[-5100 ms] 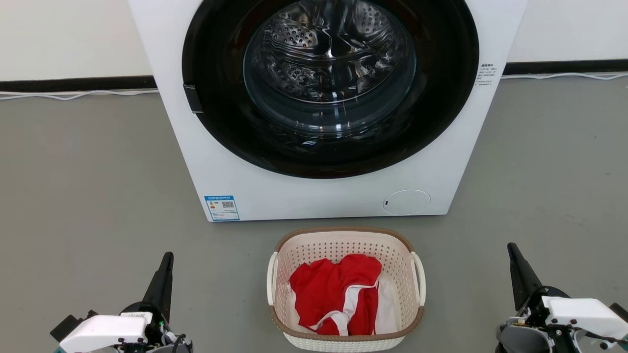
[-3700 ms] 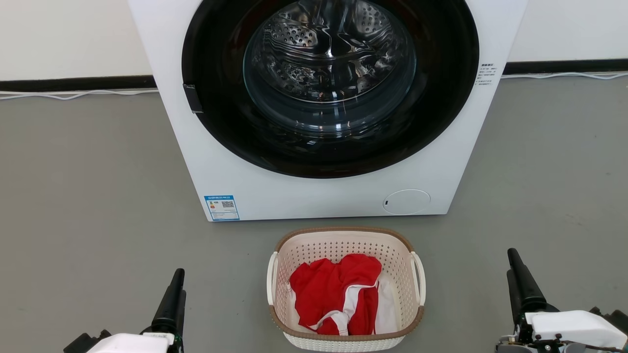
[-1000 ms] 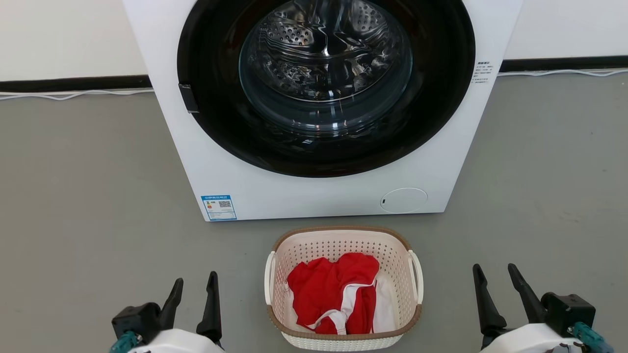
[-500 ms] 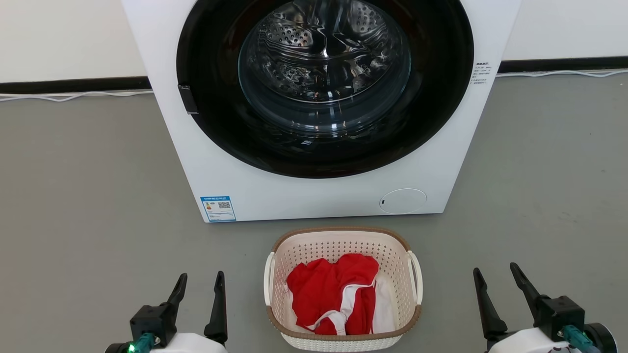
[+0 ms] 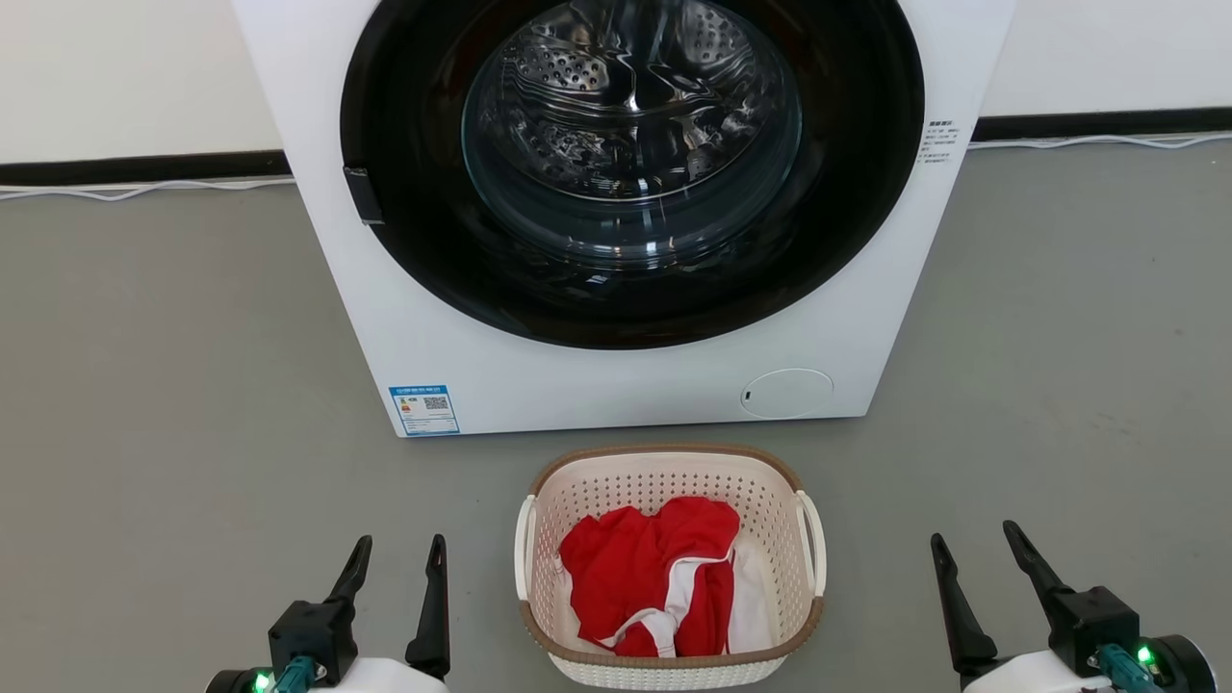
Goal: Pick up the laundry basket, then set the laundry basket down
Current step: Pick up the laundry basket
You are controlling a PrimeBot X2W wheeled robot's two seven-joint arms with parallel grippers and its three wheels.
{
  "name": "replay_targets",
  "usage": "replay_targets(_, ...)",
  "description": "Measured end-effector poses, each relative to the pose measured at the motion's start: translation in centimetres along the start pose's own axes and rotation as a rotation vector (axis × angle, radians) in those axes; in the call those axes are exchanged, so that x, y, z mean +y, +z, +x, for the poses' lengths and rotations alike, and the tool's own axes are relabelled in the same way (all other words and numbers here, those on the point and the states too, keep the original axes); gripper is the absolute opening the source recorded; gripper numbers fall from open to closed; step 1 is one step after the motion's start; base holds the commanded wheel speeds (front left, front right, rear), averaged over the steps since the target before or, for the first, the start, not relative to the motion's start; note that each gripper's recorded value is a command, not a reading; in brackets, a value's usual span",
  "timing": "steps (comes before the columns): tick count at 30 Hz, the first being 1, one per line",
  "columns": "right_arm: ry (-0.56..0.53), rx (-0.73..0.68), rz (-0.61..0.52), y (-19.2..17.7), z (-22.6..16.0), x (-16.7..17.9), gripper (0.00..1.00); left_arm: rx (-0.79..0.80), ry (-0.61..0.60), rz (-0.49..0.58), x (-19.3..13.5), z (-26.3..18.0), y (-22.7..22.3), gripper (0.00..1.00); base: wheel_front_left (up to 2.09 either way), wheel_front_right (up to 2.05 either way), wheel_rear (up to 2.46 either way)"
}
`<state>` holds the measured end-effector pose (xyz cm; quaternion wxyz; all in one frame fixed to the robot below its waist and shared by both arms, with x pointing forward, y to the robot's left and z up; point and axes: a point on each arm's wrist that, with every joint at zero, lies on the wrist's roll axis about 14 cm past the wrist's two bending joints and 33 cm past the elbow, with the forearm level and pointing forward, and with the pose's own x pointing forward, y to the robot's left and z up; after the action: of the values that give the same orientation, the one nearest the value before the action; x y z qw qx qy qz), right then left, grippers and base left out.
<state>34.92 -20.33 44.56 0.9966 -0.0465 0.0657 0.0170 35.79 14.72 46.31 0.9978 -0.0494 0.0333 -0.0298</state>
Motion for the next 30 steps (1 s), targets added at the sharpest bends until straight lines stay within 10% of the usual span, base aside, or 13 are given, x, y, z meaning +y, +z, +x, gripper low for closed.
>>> replay_targets(30,0.014,0.163,0.037,-4.7,8.4,0.6,1.00,0.198,-0.051,-0.076,-1.7,6.9,-6.2,1.00,0.00,0.00,0.00)
